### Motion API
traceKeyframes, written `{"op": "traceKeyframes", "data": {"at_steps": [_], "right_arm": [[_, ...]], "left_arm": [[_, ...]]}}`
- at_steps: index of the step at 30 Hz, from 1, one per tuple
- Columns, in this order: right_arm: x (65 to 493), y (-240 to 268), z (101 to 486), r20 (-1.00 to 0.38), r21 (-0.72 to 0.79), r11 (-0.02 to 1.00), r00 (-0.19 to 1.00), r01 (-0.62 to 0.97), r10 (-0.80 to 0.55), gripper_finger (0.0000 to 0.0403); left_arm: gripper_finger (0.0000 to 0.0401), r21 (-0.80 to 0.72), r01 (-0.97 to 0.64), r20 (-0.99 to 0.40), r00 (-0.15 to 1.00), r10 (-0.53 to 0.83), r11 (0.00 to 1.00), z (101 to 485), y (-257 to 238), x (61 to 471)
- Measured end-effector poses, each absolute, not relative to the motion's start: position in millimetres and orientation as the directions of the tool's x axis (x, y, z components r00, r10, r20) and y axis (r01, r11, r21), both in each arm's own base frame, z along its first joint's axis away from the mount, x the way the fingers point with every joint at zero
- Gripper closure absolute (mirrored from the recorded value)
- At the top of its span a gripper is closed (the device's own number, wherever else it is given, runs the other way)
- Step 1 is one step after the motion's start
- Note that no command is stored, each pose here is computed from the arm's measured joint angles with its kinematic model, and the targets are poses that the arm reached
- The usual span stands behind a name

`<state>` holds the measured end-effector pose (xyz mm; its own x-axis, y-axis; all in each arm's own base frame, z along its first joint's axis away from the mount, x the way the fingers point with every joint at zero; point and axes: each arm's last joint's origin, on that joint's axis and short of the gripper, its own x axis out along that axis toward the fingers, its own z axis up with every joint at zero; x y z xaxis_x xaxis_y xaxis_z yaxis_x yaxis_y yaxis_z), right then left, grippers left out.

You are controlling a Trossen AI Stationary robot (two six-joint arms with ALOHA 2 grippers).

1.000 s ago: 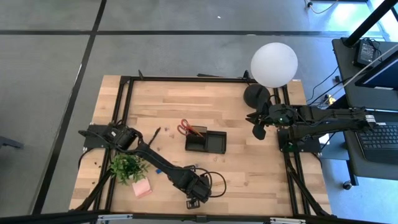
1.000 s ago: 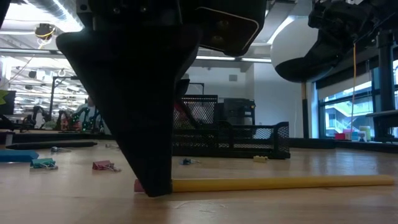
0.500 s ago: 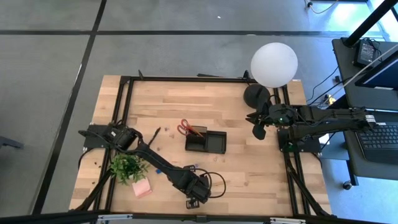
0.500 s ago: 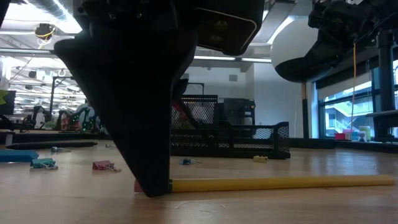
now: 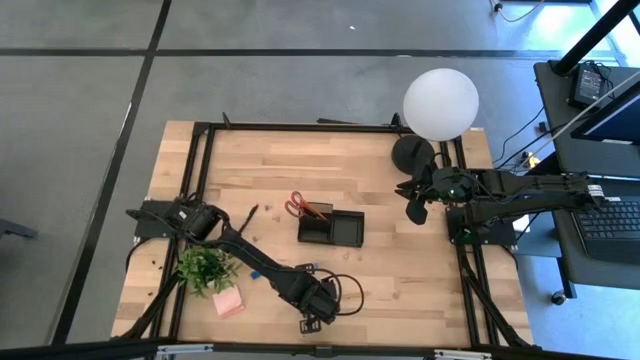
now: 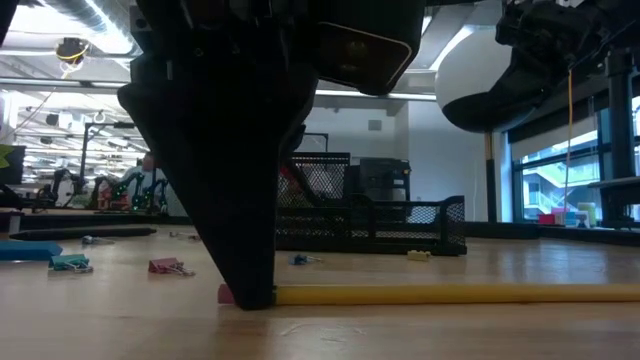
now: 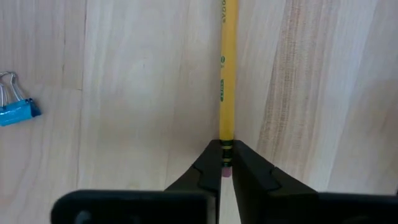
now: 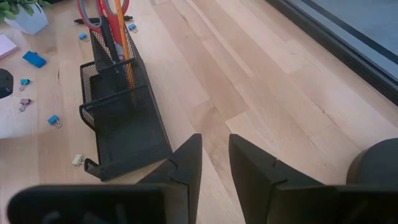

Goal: Pick and place office supplies into organizer
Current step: Put the light yellow pencil into the black desk organizer

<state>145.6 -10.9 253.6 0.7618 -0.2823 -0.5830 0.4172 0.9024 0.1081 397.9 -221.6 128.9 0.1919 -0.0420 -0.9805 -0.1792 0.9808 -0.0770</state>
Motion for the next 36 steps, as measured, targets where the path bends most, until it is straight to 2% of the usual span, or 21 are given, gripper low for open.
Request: {"op": "traceKeyframes", "data": {"at_steps": [9,30,36], "right_arm": [[146,-11,254,-0.583,0.108,0.902,0.762,0.417,-0.282,0.0318],[146,-11,254,-0.584,0.108,0.902,0.761,0.418,-0.283,0.0318],[146,-11,254,-0.583,0.108,0.902,0.761,0.417,-0.282,0.0318]], "left_arm": [[0.0384,-0.092,-0.196,-0.98,0.192,-0.054,0.976,132,-221,398],[0.0384,-0.187,-0.216,-0.949,0.292,-0.119,0.958,194,-200,396],[0.0384,-0.215,-0.212,-0.931,0.339,-0.135,0.953,228,-189,389]]}}
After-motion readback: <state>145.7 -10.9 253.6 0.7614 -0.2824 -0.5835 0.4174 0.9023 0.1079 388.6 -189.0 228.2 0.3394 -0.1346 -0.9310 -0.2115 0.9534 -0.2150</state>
